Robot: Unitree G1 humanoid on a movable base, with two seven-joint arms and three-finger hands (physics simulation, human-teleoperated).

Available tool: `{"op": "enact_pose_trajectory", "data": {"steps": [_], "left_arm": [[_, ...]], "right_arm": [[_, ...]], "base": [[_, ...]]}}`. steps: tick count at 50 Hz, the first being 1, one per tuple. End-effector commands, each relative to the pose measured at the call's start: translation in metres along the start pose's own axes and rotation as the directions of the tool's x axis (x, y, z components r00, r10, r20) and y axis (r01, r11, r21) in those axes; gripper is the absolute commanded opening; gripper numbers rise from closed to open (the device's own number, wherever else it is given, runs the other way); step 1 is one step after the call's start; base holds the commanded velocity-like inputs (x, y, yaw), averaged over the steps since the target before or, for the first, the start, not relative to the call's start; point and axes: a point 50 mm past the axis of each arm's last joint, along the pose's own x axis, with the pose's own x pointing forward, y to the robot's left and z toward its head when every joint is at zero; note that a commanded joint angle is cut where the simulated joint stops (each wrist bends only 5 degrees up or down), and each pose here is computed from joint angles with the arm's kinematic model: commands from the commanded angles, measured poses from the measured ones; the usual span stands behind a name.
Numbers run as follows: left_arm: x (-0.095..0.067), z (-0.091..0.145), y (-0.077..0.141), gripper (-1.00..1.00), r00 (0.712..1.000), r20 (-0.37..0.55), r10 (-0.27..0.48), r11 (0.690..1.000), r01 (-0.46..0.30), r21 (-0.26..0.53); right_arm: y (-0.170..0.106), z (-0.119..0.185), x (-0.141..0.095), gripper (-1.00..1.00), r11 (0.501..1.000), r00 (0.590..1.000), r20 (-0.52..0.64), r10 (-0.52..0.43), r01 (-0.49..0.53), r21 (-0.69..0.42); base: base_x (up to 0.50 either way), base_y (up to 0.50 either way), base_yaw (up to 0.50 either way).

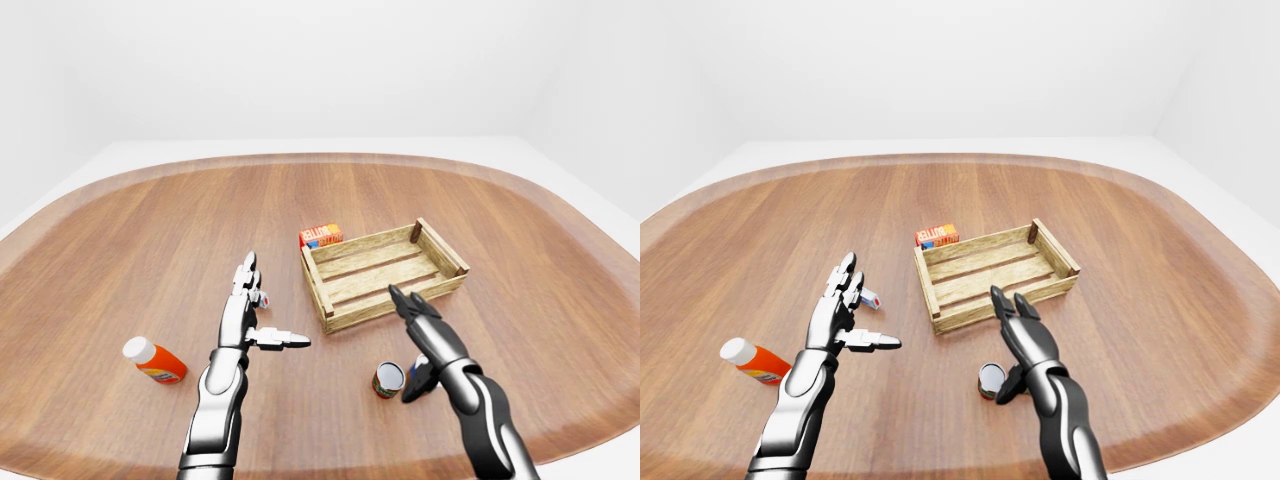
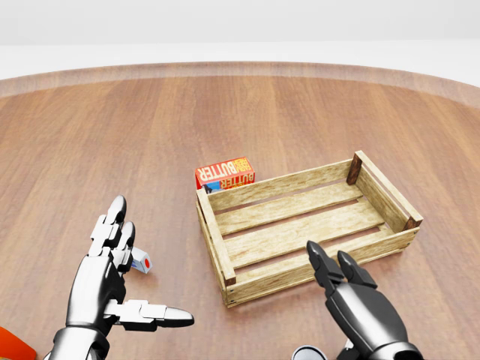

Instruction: Pick up the tomato sauce, and put it in the wooden tray.

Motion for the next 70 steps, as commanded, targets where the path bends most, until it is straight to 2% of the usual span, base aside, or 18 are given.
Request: {"op": "enact_pose_trajectory", "data": {"steps": [1,20,35,70], "left_arm": [[0.000,0.000,0.000,1.00,1.000,0.000,0.000,1.000,0.000,-0.001],[0.000,0.000,0.000,1.00,1.000,0.000,-0.001,1.000,0.001,0.000],[0.000,0.000,0.000,1.00,1.000,-0.001,-0.001,1.000,0.001,0.000],[0.000,0.000,0.000,1.00,1.000,0.000,-0.002,1.000,0.002,0.001]], "right_arm": [[0.006,-0.002,0.002,1.00,1.000,1.000,-0.012,0.023,-0.023,-0.011],[0.006,-0.002,0.004,1.00,0.996,0.999,-0.043,0.032,-0.036,-0.086],[0.016,-0.001,0.004,1.00,0.988,0.996,-0.051,0.076,-0.082,-0.128],[0.034,-0.006,0.012,1.00,0.984,0.991,-0.057,0.117,-0.124,-0.126]], "base": [[0.00,0.00,0.00],[0.00,0.00,0.00],[0.00,0.00,0.00],[0.00,0.00,0.00]]}}
